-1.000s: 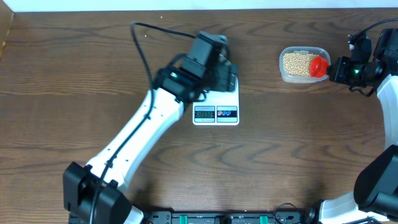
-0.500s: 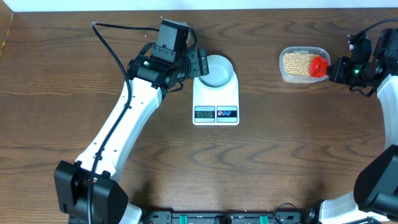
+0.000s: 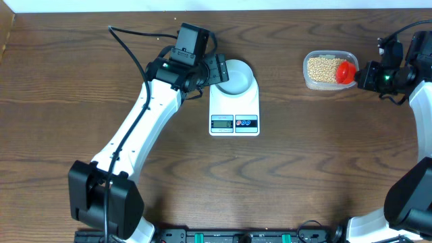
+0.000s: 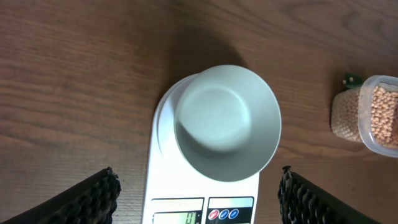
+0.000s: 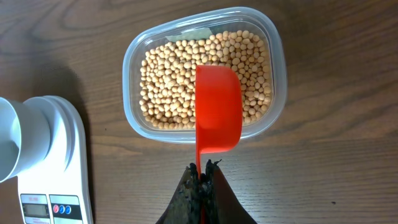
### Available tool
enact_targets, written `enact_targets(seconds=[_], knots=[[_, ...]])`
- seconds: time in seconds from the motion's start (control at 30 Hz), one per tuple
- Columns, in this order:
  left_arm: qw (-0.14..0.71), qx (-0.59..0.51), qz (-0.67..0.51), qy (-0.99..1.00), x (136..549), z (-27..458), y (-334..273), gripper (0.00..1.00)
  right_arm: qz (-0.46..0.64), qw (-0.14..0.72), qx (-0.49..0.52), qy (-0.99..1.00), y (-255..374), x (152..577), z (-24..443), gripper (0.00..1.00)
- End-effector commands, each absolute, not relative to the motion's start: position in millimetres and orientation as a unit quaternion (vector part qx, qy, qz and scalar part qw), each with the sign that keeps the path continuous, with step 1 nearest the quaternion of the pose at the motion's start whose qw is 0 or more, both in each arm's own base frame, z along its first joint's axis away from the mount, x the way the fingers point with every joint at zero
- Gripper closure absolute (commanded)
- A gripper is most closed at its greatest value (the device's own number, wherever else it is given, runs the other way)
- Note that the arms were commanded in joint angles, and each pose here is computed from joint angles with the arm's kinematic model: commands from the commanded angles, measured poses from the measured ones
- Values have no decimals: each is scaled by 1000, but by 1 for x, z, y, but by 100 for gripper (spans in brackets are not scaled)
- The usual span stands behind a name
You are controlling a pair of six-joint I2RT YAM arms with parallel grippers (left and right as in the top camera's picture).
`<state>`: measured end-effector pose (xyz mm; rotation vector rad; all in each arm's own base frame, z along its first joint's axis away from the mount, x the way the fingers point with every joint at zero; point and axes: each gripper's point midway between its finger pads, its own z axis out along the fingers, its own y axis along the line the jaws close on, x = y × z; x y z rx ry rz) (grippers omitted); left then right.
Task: Scoop item into bowl and weigh 50g on scale
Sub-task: 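Raise the left gripper back above the bowl on the scale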
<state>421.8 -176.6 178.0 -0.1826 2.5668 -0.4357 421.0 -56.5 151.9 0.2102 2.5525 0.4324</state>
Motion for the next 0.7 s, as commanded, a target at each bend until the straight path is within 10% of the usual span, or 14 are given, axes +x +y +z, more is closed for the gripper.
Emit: enact_targets(seconds=[0.0,0.67], knots=[[268,-79,-159,947,425,180,-174,16,163,268,72,947,-56,423,152,99],[205,69,-128,968,377,169,-185,16,164,268,72,947,-56,422,152,99]])
